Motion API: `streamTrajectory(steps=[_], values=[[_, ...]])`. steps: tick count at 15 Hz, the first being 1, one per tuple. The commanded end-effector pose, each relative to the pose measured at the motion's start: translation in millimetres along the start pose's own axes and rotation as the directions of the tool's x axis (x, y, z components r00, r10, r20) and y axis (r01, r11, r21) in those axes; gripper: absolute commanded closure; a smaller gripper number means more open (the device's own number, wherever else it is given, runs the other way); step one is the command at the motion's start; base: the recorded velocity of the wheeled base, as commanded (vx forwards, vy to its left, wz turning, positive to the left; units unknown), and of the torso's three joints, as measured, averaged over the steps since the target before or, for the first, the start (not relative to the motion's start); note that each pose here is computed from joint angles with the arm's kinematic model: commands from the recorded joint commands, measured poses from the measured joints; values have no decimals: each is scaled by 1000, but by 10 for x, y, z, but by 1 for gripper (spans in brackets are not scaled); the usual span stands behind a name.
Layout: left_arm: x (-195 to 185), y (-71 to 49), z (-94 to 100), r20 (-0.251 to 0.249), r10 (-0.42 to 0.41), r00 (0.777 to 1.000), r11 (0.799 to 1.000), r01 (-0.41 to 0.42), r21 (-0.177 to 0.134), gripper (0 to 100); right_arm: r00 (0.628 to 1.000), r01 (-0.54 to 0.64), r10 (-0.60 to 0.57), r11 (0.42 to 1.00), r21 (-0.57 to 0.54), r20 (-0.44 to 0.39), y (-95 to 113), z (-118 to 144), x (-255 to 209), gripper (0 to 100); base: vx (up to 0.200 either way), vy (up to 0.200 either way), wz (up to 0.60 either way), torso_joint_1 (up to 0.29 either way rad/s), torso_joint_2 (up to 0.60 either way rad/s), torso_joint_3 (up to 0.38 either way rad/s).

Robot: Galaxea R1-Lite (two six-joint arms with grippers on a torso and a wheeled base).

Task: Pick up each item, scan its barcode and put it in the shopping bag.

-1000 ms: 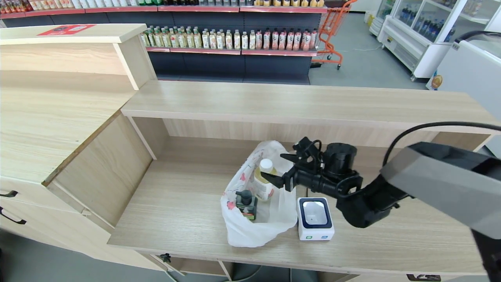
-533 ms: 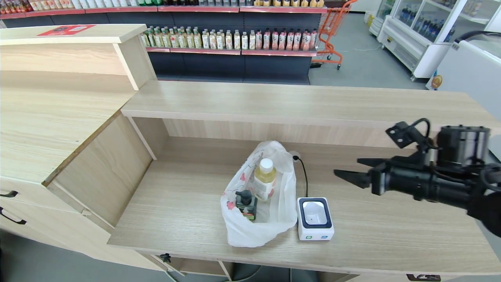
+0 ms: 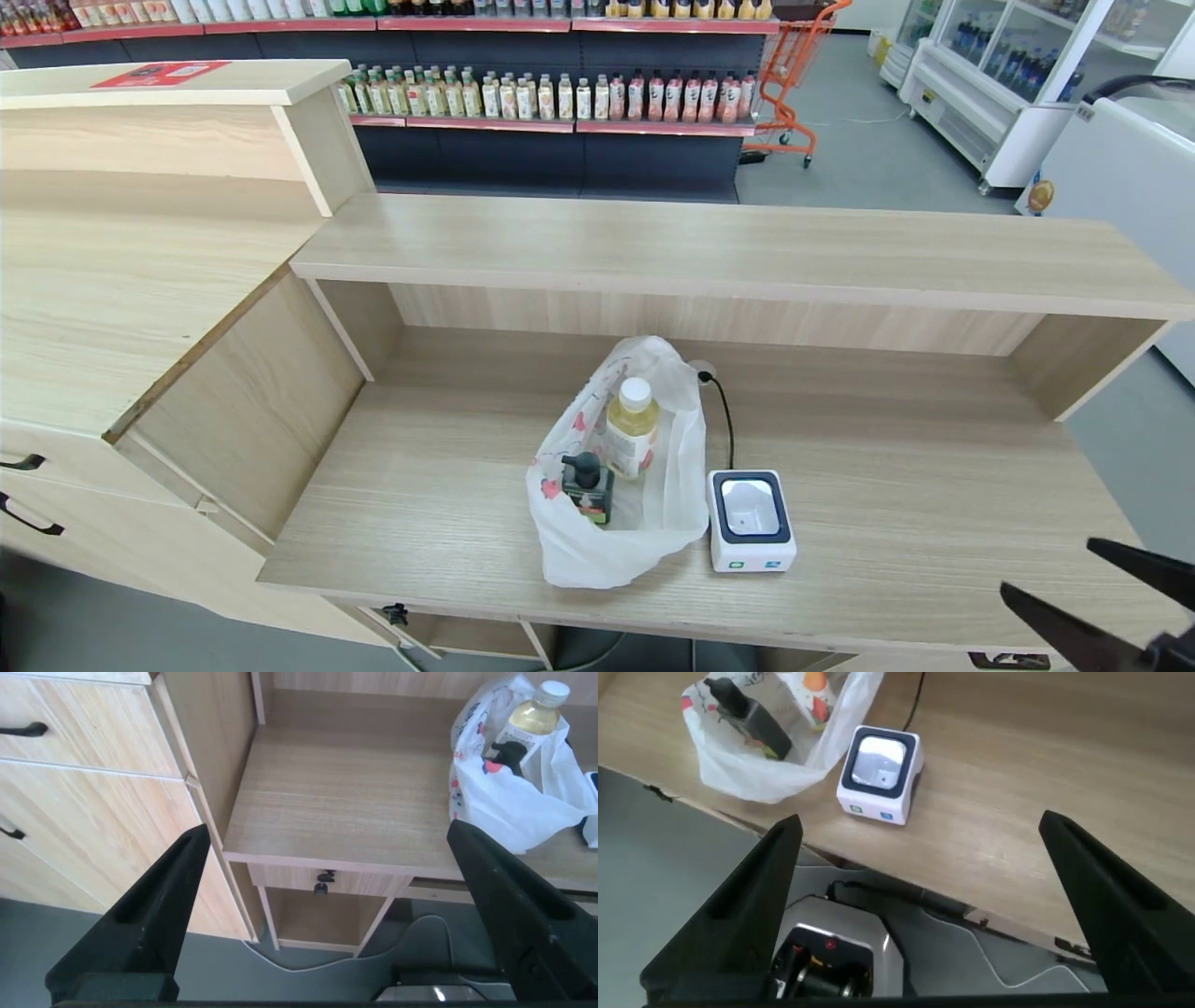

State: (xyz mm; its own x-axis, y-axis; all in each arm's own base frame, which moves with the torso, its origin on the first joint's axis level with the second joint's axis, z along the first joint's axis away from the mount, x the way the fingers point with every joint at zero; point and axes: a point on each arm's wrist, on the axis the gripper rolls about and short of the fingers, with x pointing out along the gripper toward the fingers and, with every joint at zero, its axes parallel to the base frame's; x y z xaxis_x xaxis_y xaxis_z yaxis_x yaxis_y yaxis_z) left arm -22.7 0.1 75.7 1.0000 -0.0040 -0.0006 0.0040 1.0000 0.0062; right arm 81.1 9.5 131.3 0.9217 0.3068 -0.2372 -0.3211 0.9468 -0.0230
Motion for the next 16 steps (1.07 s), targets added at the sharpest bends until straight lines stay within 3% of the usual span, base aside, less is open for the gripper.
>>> streamTrajectory(steps=[1, 5, 8, 10, 12, 16], values=[[0, 0, 0, 1, 1, 1000, 1000, -1, 0, 0, 985, 105, -100, 994, -25, 139, 152, -314, -515, 0, 0, 0, 0, 0, 0, 0], [0, 0, 0, 1, -1, 1000, 1000, 1, 0, 0, 959, 187, -177, 982, -22, 222, 293, -660, -794, 0, 0, 0, 0, 0, 0, 0], [0, 0, 0, 1, 1, 1000, 1000, -1, 0, 0, 934, 292, -291, 956, 29, 206, 265, -659, -794, 0, 0, 0, 0, 0, 0, 0], [0, 0, 0, 1, -1, 1000, 1000, 1, 0, 0, 925, 353, -356, 935, 42, 135, 249, -724, -786, 0, 0, 0, 0, 0, 0, 0], [0, 0, 0, 1, -1, 1000, 1000, 1, 0, 0, 939, 281, -278, 960, 13, 202, 254, -761, -837, 0, 0, 0, 0, 0, 0, 0], [0, 0, 0, 1, 1, 1000, 1000, -1, 0, 0, 930, 295, -292, 955, 20, 223, 263, -773, -853, 0, 0, 0, 0, 0, 0, 0]])
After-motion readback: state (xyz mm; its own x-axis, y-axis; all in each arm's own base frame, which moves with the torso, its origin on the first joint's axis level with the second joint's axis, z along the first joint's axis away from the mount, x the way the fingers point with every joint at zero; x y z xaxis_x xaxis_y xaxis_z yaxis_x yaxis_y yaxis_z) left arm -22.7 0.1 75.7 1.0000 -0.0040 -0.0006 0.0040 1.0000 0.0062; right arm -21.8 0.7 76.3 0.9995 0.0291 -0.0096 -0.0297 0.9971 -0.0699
